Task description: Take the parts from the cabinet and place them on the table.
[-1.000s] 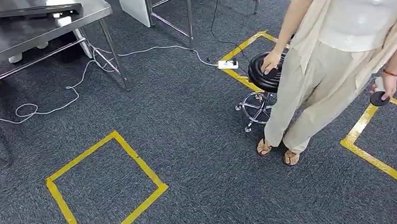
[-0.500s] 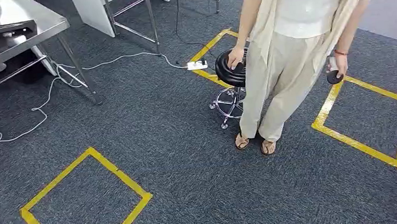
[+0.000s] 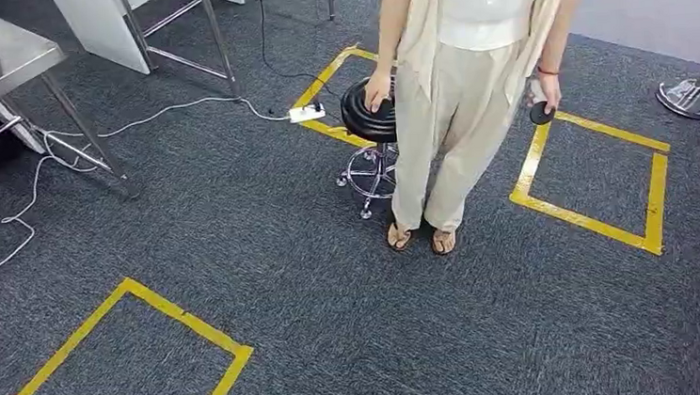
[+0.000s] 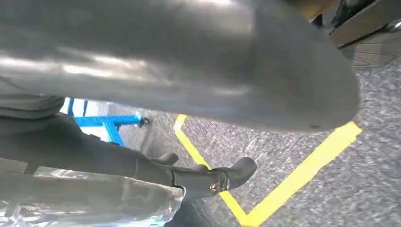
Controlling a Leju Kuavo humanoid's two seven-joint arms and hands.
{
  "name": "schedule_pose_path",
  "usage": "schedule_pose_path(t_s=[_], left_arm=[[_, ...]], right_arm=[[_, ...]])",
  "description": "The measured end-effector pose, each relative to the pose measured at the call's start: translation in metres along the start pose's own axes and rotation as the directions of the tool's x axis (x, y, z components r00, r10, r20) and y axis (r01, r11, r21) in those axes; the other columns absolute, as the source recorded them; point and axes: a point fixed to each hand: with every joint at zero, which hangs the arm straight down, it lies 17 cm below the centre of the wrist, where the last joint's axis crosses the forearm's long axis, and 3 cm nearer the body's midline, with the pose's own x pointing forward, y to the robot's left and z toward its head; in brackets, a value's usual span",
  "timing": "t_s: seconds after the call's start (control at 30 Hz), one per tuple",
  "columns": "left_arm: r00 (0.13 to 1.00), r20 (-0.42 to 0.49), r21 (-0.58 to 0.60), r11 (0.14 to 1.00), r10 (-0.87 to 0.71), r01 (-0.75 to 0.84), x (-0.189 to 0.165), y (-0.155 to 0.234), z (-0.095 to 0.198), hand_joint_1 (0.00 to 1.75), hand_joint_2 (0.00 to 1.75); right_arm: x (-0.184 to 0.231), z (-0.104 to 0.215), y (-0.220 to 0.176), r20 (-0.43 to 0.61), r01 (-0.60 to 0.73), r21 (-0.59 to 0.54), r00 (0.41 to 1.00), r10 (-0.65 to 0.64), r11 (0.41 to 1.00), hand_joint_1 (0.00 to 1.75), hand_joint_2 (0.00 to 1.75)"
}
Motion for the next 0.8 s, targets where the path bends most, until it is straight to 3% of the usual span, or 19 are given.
schedule_pose_path(t_s=[0.8], left_arm=[[0.999, 0.015, -0.022, 0.999, -0.049, 0.05, 0.0023, -0.005, 0.0007, 0.0, 0.0]], right_arm=[[0.0002, 0.0008, 0.0032, -0.003, 0.032, 0.011, 0.999, -0.032, 0.999, 0.0, 0.0]])
